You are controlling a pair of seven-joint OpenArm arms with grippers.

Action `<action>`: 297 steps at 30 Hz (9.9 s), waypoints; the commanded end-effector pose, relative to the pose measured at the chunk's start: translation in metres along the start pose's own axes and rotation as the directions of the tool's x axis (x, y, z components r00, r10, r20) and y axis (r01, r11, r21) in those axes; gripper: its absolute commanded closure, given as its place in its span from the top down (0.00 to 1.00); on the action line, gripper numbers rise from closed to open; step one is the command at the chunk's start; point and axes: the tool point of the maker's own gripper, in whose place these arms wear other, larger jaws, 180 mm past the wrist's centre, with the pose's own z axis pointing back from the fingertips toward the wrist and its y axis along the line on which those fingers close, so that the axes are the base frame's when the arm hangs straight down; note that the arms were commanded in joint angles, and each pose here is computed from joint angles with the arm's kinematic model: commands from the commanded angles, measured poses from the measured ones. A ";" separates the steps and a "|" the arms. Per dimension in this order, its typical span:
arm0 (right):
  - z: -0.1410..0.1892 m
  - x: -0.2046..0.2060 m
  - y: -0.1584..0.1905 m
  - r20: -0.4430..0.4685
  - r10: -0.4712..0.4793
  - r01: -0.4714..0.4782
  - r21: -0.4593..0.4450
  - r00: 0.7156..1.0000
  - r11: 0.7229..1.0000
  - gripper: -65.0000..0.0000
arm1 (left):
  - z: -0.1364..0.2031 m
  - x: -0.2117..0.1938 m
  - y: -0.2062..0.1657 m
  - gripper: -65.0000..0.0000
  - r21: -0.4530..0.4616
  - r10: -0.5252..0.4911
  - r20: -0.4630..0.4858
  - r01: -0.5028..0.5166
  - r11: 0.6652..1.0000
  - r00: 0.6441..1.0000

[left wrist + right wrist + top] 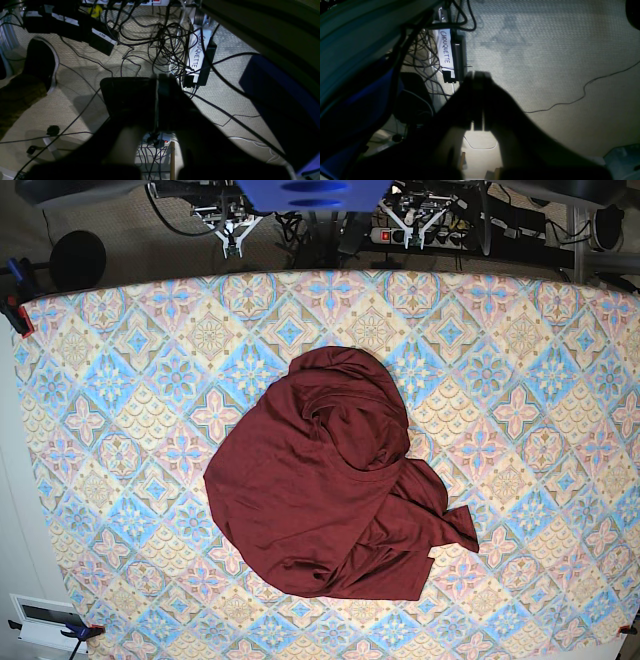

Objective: Layout the t-shirt on the table in an organized manner, then fold the t-shirt properly

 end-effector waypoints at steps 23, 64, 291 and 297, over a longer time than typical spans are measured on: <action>0.000 -0.002 -0.002 -0.005 0.000 0.000 -0.003 1.000 1.000 0.00 | 0.000 -0.005 -0.001 0.00 -0.001 0.001 -0.010 -0.001 1.000 1.000; 0.094 -0.092 -0.061 0.193 0.113 -0.097 -0.094 0.975 0.991 0.00 | 0.098 -0.043 0.095 0.00 0.127 -0.147 0.247 0.118 0.985 0.958; 0.281 0.390 0.015 0.663 0.644 -0.475 -0.457 0.382 0.752 0.40 | 0.315 0.243 0.115 0.22 -0.133 0.155 0.784 -0.082 0.988 0.601; 0.280 0.389 0.016 0.660 0.647 -0.480 -0.457 0.382 0.749 0.40 | 0.316 0.244 0.115 0.22 -0.133 0.155 0.785 -0.081 0.988 0.600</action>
